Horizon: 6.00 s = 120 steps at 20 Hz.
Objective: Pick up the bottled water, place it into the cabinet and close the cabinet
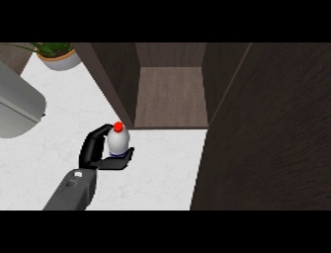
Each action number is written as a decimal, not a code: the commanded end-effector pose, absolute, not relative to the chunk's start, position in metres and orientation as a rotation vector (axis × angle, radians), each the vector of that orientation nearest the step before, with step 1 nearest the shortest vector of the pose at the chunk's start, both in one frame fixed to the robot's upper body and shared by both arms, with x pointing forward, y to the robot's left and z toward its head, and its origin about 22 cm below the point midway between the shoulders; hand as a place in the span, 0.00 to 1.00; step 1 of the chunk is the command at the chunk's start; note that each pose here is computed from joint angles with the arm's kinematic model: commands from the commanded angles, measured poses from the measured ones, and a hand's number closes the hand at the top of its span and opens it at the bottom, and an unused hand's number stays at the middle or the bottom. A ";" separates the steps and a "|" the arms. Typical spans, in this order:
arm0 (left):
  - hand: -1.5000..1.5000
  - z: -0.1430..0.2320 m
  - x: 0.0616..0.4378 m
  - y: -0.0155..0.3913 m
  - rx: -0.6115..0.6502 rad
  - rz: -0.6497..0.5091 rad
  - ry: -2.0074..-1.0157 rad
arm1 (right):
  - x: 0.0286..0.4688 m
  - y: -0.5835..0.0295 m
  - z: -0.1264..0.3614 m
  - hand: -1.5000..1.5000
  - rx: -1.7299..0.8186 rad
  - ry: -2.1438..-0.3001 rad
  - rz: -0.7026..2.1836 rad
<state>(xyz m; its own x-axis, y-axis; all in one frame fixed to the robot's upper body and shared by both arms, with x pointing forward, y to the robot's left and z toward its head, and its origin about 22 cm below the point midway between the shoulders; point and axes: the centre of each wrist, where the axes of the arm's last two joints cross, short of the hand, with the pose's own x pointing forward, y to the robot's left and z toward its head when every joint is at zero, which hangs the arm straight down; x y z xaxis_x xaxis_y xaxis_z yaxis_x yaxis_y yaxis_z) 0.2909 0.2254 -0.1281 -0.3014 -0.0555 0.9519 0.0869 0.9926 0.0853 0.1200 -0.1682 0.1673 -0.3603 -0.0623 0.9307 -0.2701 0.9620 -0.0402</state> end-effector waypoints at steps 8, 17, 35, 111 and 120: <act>1.00 -0.079 0.302 0.172 -0.224 0.019 -1.866 | 0.103 -0.167 0.173 0.00 0.208 -1.976 0.215; 1.00 -0.010 0.322 0.127 -0.242 0.075 -1.873 | 0.092 -0.177 0.176 0.00 0.207 -1.976 0.229; 1.00 0.018 0.372 0.079 -0.041 0.077 -1.755 | 0.089 -0.189 0.190 0.00 0.225 -1.966 0.216; 1.00 0.001 0.342 0.100 -0.367 0.059 -1.830 | 0.095 -0.197 0.166 0.00 0.168 -1.972 0.398; 1.00 0.011 0.285 0.148 -0.363 0.068 -1.848 | 0.090 -0.183 0.179 1.00 0.312 -1.793 0.610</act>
<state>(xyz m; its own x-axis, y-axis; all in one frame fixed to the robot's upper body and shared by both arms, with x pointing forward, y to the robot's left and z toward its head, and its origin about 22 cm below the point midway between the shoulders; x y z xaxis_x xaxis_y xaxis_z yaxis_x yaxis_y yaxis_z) 0.3048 0.1245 0.0018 -0.2346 0.2783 0.9314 0.2193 0.9486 -0.2282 0.1095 -0.1848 0.1554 -0.3042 0.0758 0.9496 -0.4420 0.8718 -0.2112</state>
